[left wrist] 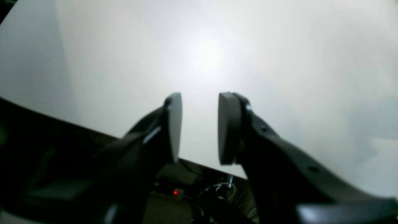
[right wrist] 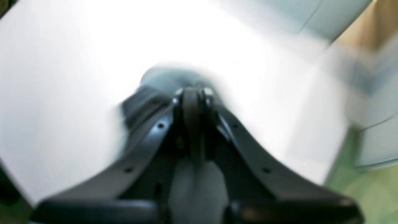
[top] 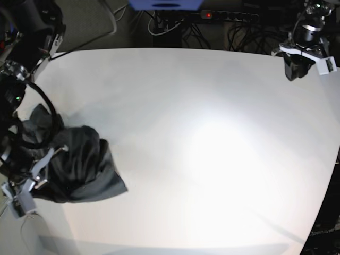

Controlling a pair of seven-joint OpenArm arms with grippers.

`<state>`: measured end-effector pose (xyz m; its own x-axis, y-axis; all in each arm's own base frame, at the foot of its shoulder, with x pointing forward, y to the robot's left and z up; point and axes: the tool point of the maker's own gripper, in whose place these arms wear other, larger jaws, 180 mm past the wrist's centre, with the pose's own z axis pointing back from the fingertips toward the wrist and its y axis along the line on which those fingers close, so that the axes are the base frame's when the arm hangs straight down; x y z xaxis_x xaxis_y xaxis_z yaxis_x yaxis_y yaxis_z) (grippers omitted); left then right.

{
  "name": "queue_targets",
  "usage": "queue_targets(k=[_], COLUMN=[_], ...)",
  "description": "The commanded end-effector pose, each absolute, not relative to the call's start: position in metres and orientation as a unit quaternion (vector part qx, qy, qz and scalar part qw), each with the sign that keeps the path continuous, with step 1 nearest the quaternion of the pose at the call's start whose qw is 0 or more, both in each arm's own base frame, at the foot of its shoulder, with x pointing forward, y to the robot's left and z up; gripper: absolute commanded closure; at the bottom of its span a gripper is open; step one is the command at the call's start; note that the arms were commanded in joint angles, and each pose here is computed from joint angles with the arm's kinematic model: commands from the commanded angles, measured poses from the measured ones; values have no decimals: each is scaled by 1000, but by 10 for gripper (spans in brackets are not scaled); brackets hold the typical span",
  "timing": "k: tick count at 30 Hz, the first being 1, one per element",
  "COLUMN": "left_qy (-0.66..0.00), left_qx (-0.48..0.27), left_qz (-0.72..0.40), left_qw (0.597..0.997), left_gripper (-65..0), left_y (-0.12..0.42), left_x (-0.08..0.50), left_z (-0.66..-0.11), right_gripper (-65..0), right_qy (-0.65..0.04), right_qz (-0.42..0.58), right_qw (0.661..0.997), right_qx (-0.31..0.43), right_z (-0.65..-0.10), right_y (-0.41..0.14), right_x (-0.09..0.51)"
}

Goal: Layout the t-shirt on the table in an organized manner, then fold the t-shirt properly
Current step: 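Lift the t-shirt with the right gripper and swing it across the table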

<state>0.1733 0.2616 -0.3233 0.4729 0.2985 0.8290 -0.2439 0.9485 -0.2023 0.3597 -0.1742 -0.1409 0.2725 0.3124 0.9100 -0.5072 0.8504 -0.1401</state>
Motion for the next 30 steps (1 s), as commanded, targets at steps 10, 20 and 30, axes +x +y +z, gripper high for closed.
queue_targets(k=[10, 20, 30], left_qy=[-505, -503, -503], left_qx=[-27, -24, -24], left_qz=[152, 153, 153], left_qw=[849, 850, 850], left_gripper=[-191, -191, -191], left_y=[262, 264, 264], left_x=[178, 177, 177], left_z=[-313, -314, -314], right_gripper=[0, 0, 0], right_qy=[-622, -644, -719], right_qz=[242, 254, 228], right_qw=[742, 718, 657], right_qx=[64, 65, 11], right_z=[-78, -54, 28], right_y=[-188, -177, -211], right_x=[375, 382, 380])
